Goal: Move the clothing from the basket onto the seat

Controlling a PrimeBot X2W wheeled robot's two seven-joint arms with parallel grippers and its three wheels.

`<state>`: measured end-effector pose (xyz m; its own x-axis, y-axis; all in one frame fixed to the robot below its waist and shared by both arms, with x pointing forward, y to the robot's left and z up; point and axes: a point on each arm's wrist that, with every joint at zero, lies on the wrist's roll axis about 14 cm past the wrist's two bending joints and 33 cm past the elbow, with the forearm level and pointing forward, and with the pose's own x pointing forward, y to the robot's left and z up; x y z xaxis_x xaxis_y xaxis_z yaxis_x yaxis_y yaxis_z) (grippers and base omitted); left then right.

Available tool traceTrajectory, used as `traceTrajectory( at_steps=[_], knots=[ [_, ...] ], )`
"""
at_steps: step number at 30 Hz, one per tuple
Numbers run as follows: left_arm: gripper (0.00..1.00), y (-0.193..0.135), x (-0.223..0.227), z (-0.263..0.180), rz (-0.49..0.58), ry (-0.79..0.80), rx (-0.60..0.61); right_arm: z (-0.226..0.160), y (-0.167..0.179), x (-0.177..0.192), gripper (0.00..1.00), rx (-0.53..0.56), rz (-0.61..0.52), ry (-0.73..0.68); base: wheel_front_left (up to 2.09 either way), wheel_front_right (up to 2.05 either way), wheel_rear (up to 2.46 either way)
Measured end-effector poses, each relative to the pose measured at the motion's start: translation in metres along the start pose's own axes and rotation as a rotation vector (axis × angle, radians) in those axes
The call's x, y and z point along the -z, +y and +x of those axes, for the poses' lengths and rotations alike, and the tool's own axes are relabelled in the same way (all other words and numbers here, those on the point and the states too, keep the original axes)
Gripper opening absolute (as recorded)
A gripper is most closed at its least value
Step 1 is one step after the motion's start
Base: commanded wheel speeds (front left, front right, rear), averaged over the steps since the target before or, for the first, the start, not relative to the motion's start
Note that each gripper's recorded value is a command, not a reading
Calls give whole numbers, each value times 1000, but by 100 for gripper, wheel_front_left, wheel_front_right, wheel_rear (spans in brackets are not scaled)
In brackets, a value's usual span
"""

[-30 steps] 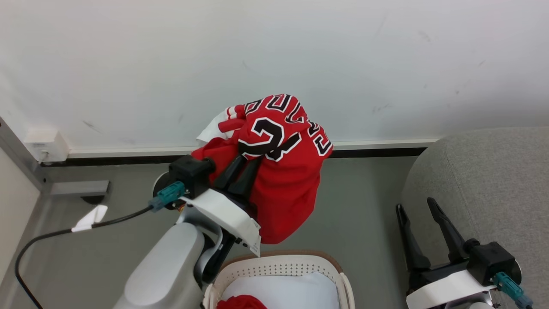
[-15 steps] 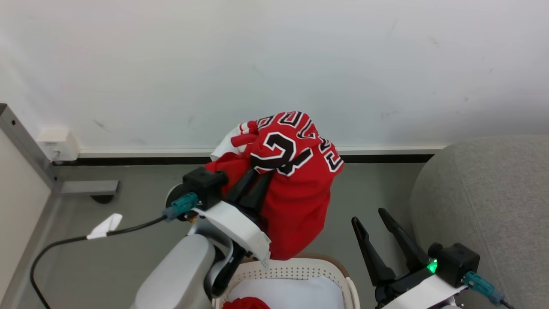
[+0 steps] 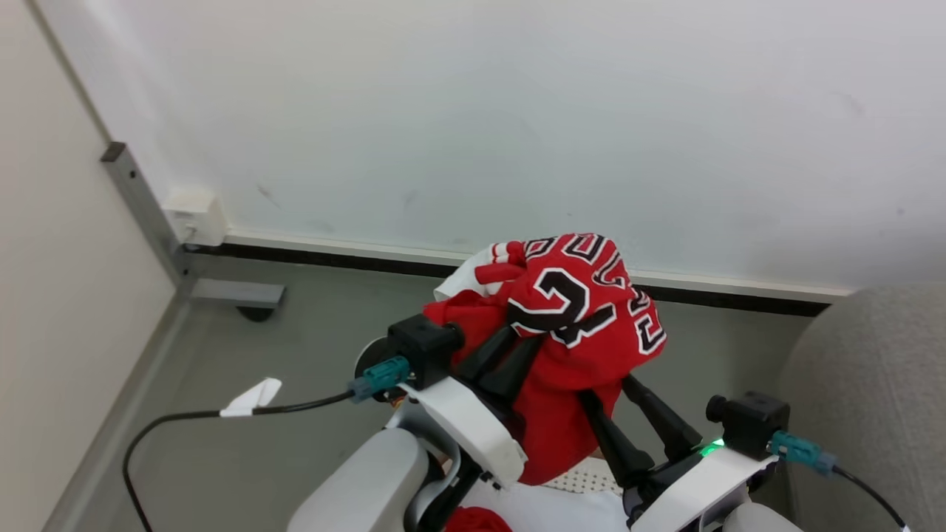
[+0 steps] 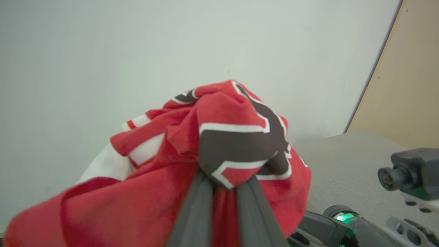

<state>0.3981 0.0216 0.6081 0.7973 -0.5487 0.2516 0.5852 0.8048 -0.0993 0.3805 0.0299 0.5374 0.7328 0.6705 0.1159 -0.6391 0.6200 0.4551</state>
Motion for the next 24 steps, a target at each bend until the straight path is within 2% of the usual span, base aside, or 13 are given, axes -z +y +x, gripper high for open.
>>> traceTrajectory(
  at_steps=[6, 14, 15, 16, 17, 24],
  knots=[
    [0, 4, -3, -13, -7, 3, -29, 15, 21, 14, 100, -90, 52, 83, 0, 0, 0],
    [0, 10, -4, -29, -13, 11, -65, 35, 59, 14, 100, -205, 102, 99, 0, 0, 0],
    [0, 11, -3, -30, -12, 13, -69, 36, 62, 14, 50, -212, 101, 99, 0, 0, 0],
    [0, 12, -3, -32, -12, 14, -74, 37, 63, 13, 36, -219, 94, 94, 0, 0, 0],
    [0, 13, -4, -32, -12, 14, -77, 38, 64, 10, 0, -223, 86, 87, 0, 0, 0],
    [0, 17, 3, -33, -18, 34, -82, 37, 63, 4, 0, -225, 67, 63, 0, 0, 0]
  ],
)
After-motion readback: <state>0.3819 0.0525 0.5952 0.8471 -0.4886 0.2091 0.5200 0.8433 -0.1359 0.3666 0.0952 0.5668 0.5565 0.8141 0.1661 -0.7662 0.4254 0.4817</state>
